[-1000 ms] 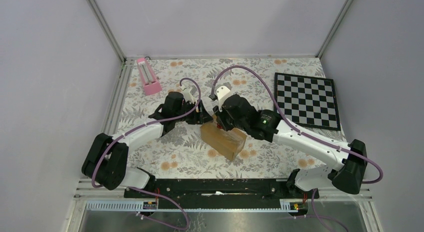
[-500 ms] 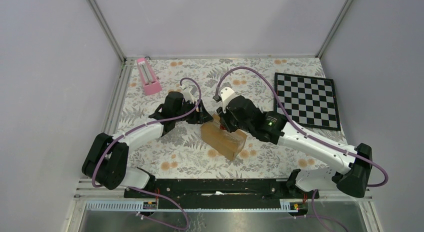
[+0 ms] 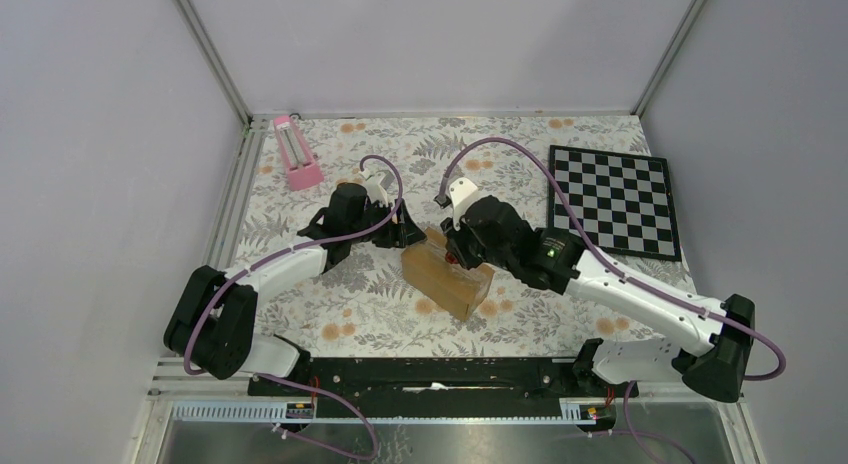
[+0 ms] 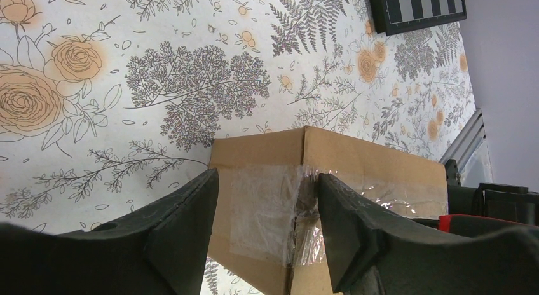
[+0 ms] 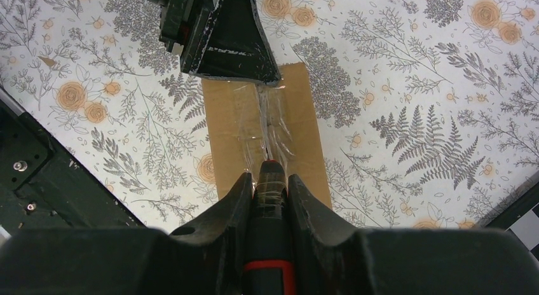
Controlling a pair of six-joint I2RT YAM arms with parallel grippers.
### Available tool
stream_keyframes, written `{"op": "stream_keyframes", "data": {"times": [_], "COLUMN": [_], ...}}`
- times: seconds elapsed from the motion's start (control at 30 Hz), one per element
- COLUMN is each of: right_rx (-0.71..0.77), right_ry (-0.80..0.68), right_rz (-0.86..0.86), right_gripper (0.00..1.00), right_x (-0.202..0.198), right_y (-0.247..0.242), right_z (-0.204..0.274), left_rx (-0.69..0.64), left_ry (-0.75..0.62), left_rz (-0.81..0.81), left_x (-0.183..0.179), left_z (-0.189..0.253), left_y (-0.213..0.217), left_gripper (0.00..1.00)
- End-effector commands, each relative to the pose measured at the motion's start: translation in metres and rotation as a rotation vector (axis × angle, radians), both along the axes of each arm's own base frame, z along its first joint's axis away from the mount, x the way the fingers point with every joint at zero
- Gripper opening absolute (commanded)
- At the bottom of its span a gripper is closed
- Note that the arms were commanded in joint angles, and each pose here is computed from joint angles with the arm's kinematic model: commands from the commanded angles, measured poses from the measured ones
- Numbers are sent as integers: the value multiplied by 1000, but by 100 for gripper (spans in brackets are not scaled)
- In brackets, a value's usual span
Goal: Unpack the express box
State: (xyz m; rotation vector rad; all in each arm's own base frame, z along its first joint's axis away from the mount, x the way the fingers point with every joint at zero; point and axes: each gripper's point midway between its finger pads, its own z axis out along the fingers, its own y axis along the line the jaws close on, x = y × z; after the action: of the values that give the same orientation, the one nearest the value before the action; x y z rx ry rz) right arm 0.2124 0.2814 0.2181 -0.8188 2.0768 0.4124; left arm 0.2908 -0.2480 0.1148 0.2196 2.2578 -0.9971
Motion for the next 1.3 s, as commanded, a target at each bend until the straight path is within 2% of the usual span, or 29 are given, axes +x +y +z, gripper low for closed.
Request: {"op": "stream_keyframes", "data": {"times": [0.0,1.27], "right_rx": [-137,-170], "right_ry": [131,201], "right_rz": [33,19], "right_gripper": [0,0], "right_x": [-32,-55], "right_y": [-33,-61], "right_z": [-31,-44], "left_rx": [212,222], "left_ry": [16,-2], "left_rz": [146,205], "left_x": [15,33], "left_z": [-45,-44], "left_y": [43,47], "left_gripper": [60,60]}}
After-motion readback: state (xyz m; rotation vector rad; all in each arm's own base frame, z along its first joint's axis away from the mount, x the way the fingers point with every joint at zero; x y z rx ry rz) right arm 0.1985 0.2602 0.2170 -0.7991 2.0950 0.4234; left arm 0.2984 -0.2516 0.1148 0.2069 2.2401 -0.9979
